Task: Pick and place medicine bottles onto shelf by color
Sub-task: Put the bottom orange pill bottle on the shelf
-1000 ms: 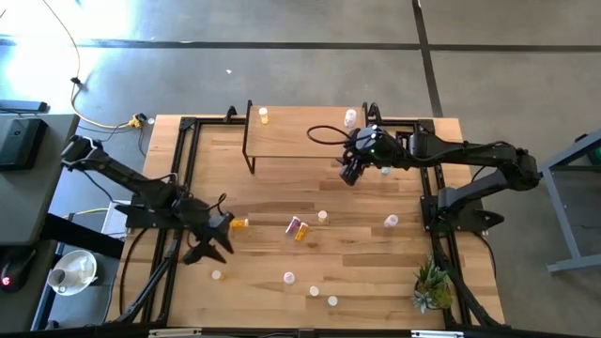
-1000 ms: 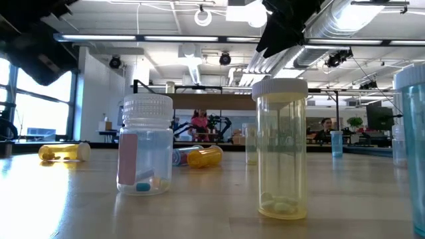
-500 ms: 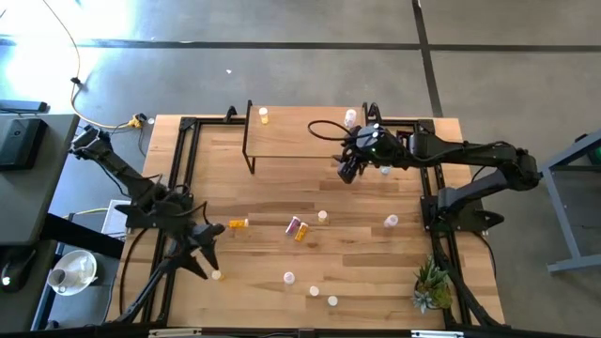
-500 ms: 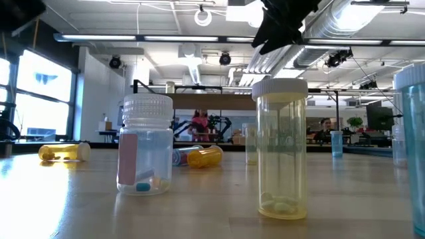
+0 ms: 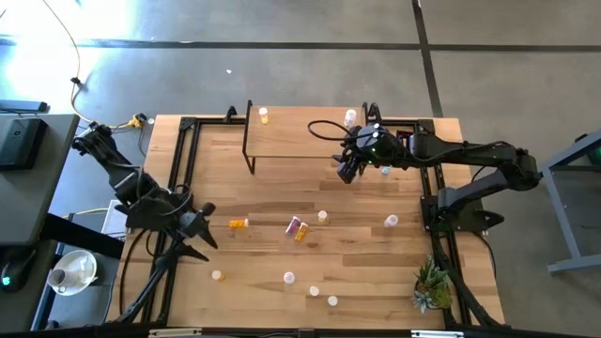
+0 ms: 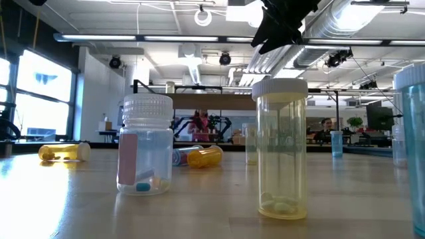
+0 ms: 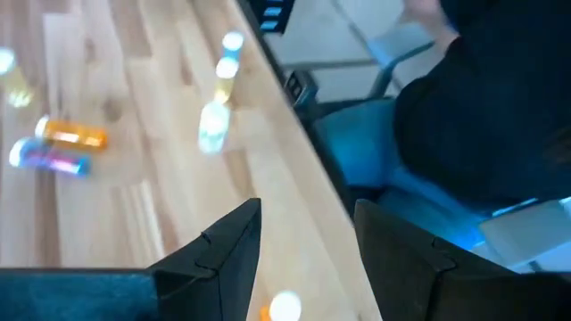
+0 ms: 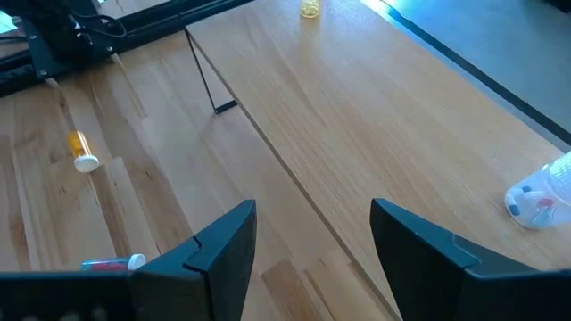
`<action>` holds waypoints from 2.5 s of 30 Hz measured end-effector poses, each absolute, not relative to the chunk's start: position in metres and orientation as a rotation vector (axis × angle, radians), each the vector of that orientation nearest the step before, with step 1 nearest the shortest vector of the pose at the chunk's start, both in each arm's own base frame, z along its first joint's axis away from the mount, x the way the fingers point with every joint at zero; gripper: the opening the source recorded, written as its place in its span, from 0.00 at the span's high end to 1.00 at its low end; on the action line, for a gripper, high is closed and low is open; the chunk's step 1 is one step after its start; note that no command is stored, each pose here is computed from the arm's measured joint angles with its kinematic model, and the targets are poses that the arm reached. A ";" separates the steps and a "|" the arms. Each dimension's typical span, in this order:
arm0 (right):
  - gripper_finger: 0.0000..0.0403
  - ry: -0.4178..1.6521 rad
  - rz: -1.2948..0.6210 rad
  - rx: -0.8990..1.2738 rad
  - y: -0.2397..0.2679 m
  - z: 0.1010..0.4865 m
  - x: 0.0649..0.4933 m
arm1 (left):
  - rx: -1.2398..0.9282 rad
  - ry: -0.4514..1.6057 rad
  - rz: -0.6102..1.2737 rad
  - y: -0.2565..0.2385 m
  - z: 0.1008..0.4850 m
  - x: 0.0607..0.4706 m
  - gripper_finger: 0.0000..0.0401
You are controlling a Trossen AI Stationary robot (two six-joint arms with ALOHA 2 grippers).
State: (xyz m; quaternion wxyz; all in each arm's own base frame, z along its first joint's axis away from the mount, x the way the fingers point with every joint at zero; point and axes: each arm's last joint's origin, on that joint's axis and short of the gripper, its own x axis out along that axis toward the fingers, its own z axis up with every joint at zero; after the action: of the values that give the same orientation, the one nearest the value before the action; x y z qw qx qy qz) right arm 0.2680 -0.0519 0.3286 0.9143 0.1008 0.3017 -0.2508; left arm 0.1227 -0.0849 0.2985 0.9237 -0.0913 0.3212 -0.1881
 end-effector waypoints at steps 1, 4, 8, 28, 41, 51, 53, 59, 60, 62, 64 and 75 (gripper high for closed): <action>0.48 0.623 -0.517 0.207 -0.052 0.328 0.268 | -0.190 0.673 -0.373 -0.085 0.297 0.121 0.57; 0.48 0.624 -0.516 0.206 -0.052 0.328 0.268 | -0.178 0.727 -0.333 -0.087 0.292 0.118 0.57; 0.48 0.625 -0.516 0.205 -0.052 0.328 0.268 | -0.152 0.795 -0.291 -0.093 0.283 0.118 0.57; 0.48 0.625 -0.516 0.205 -0.052 0.328 0.268 | -0.192 1.073 -0.181 -0.151 0.238 0.125 0.57; 0.48 0.625 -0.516 0.205 -0.052 0.328 0.268 | -0.169 1.069 -0.029 -0.171 0.216 0.124 0.57; 0.48 0.625 -0.516 0.205 -0.052 0.328 0.268 | -0.137 1.099 0.012 -0.181 0.197 0.135 0.57; 0.48 0.625 -0.516 0.205 -0.052 0.328 0.268 | -0.131 1.101 0.013 -0.183 0.194 0.137 0.57; 0.48 0.625 -0.516 0.205 -0.052 0.328 0.268 | -0.122 1.111 0.028 -0.187 0.188 0.139 0.57; 0.48 0.625 -0.516 0.205 -0.052 0.328 0.268 | -0.121 1.113 0.035 -0.187 0.186 0.139 0.57; 0.48 0.625 -0.516 0.205 -0.052 0.328 0.268 | -0.118 1.114 0.041 -0.188 0.184 0.140 0.57; 0.48 0.625 -0.516 0.205 -0.052 0.328 0.268 | -0.114 1.113 0.044 -0.190 0.182 0.141 0.57; 0.48 0.625 -0.516 0.205 -0.052 0.328 0.268 | -0.118 1.127 0.092 -0.188 0.171 0.153 0.57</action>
State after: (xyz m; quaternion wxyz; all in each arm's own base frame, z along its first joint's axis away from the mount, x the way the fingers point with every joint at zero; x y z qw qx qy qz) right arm 0.2680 -0.0520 0.3283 0.9139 0.0995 0.3035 -0.2504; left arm 0.1531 -0.1884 0.1706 0.8428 -0.0557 0.5335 0.0437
